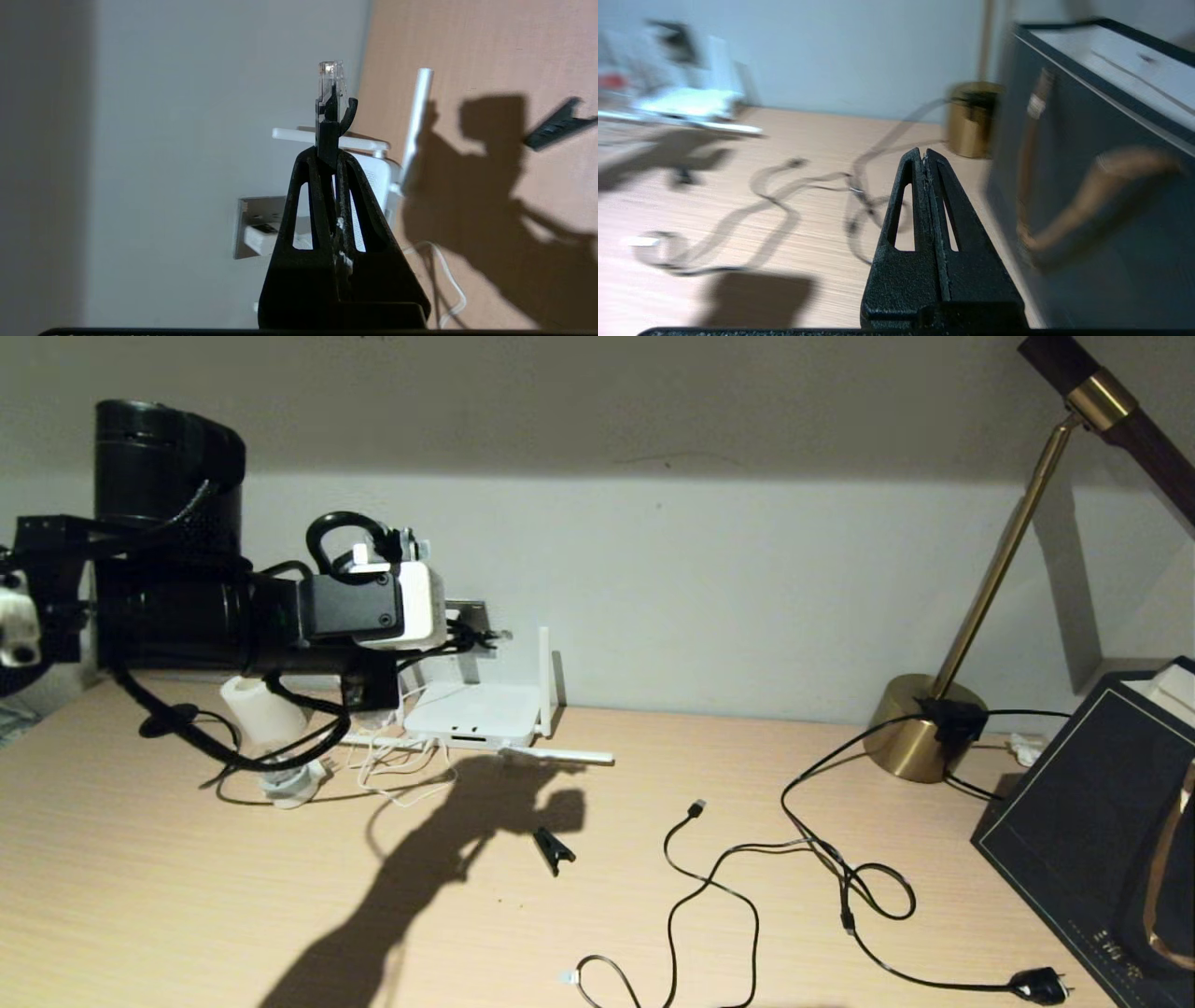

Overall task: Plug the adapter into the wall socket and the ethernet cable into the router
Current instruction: Hand it to the other hand

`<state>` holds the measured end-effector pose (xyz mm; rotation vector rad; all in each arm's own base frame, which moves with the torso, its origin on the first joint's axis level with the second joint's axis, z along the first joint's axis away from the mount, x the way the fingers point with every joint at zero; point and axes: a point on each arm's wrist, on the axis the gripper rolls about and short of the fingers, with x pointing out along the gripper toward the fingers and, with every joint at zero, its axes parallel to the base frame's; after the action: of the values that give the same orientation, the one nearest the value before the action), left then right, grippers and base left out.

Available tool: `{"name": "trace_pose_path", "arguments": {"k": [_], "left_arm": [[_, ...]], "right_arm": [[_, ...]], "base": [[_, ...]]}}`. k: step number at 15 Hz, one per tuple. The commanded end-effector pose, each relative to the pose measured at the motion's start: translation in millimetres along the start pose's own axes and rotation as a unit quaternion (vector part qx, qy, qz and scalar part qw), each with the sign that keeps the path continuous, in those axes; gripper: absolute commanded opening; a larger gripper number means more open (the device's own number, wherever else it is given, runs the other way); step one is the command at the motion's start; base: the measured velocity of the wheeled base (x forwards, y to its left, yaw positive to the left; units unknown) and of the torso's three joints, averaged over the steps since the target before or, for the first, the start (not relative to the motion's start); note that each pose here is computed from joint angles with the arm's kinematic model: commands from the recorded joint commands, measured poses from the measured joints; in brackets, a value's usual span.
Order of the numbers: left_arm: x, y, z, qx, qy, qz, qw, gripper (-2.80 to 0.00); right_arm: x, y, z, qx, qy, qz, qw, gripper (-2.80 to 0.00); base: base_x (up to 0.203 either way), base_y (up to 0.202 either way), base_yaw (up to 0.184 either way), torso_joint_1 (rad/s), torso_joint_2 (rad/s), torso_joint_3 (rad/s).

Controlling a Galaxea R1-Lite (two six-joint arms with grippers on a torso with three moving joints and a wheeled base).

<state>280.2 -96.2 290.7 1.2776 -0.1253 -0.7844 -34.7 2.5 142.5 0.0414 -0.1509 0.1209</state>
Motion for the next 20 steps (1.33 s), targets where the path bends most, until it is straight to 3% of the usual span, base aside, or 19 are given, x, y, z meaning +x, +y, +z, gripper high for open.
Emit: {"name": "trace_pose_path", "arguments": {"k": [1,4,6,8,9,11,14,18,19,20], "left_arm": [[8.5,-3.3,-0.6,0.003,-0.012,-0.009,0.9999,-2.80],[3.4,-15.6,7.8,-0.005,-0.038,-0.029,0.9988,-2.80],[2.1,-30.6,11.6,-0.043,-0.062,-0.058,0.9955,-2.80],[4.9,-35.6,19.4,-0.047,-0.086,-0.072,0.9926,-2.80],[9.4,-36.3,25.6,-0.043,-0.097,-0.076,0.9914,-2.80],[18.0,-34.7,35.9,-0.036,-0.116,-0.073,0.9899,-2.80],[27.9,-32.9,42.5,-0.030,-0.129,-0.067,0.9889,-2.80],[28.9,-26.2,47.2,-0.024,-0.131,-0.055,0.9896,-2.80],[29.7,-24.2,48.2,-0.022,-0.131,-0.052,0.9897,-2.80],[29.7,-20.3,50.0,-0.020,-0.134,-0.046,0.9897,-2.80]], "right_arm": [[40.5,-0.5,36.1,0.044,0.085,0.048,0.994,-2.80],[130.2,-5.2,54.2,0.105,0.190,0.117,0.969,-2.80],[187.2,-2.5,53.8,0.129,0.223,0.165,0.952,-2.80],[236.1,13.4,50.6,0.140,0.241,0.224,0.934,-2.80],[253.6,25.0,47.9,0.141,0.247,0.246,0.926,0.00],[275.2,58.2,46.1,0.135,0.245,0.299,0.912,0.00],[285.5,85.6,53.3,0.127,0.186,0.339,0.913,0.00],[287.0,119.2,62.2,0.126,0.171,0.381,0.900,0.00],[284.8,127.6,66.3,0.124,0.165,0.387,0.899,0.00],[284.2,134.8,70.3,0.121,0.156,0.380,0.904,0.00]], "base": [[0.000,0.000,0.000,0.000,0.00,0.000],[0.000,0.000,0.000,0.000,0.00,0.000],[0.000,0.000,0.000,0.000,0.00,0.000],[0.000,0.000,0.000,0.000,0.00,0.000],[0.000,0.000,0.000,0.000,0.00,0.000],[0.000,0.000,0.000,0.000,0.00,0.000],[0.000,0.000,0.000,0.000,0.00,0.000],[0.000,0.000,0.000,0.000,0.00,0.000],[0.000,0.000,0.000,0.000,0.00,0.000],[0.000,0.000,0.000,0.000,0.00,0.000]]}}
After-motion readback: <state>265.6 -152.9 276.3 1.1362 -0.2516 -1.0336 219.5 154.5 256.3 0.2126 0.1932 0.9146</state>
